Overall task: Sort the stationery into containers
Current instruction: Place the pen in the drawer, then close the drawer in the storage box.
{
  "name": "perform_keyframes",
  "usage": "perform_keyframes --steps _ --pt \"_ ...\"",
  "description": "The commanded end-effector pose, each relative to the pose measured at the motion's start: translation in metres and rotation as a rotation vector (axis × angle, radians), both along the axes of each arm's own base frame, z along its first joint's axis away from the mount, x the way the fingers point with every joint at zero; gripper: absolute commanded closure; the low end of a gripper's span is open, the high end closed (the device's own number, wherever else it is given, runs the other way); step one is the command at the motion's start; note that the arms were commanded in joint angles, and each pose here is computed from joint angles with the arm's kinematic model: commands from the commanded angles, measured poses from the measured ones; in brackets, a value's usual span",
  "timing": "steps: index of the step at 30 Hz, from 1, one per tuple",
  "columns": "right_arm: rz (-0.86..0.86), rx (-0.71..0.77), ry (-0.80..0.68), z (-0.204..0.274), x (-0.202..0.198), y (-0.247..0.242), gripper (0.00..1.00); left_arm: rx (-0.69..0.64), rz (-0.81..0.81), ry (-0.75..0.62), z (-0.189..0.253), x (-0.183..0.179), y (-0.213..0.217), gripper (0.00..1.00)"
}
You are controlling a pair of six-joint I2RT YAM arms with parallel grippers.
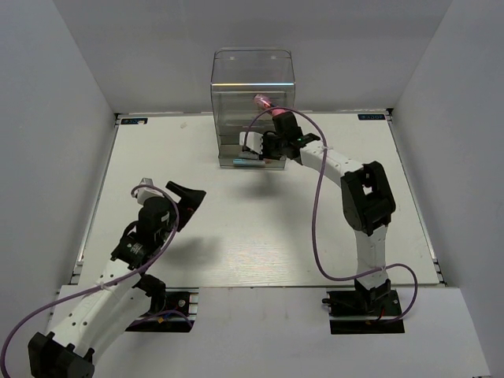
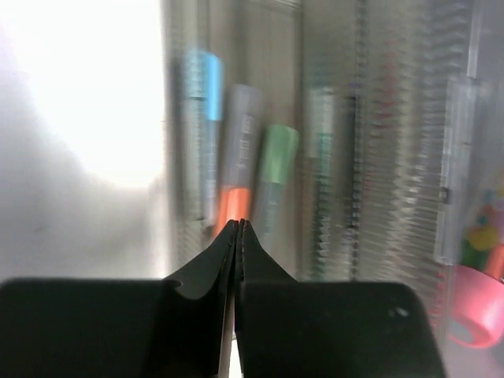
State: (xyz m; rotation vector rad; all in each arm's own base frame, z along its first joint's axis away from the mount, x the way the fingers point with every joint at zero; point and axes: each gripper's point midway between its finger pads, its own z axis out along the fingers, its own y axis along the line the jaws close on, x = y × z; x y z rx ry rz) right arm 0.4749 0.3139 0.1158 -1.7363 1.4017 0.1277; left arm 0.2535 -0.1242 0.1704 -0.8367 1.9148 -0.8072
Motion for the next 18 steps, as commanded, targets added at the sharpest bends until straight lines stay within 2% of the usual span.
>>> perform_keyframes --steps 1,2,3,5,6,8,10,18 --pt "0.134 0.066 0.109 0.026 -0.035 0.009 1.00 -0.002 -0.025 -0.025 0.005 0.002 -0.005 0.01" --pt "0.163 0.037 0.166 0.015 -0.048 0.006 1.00 -0.006 -0.033 -0.024 0.005 0.001 -0.006 0.01" --pt "0.218 0.071 0.175 0.027 -0.053 0.016 1.00 -0.006 -0.033 -0.024 0.005 0.001 -0.006 0.01" --pt "0.260 0.011 0.295 -0.001 -0.073 0.008 1.00 -0.002 -0.033 -0.016 0.002 0.002 -0.007 0.01" --pt "0.295 0.027 0.285 0.010 -0.071 0.014 1.00 -0.002 -0.033 -0.016 0.002 0.002 -0.007 0.01" --pt "0.300 -0.010 0.389 -0.017 -0.082 0.012 1.00 -0.002 -0.033 -0.016 0.002 0.002 -0.007 0.01" --pt "0.293 -0.024 0.418 -0.030 -0.077 0.016 1.00 -0.002 -0.033 -0.016 0.002 0.002 -0.007 0.01" --pt "0.141 -0.063 0.340 -0.058 -0.033 0.018 1.00 0.003 -0.033 -0.006 0.000 0.000 -0.006 0.01"
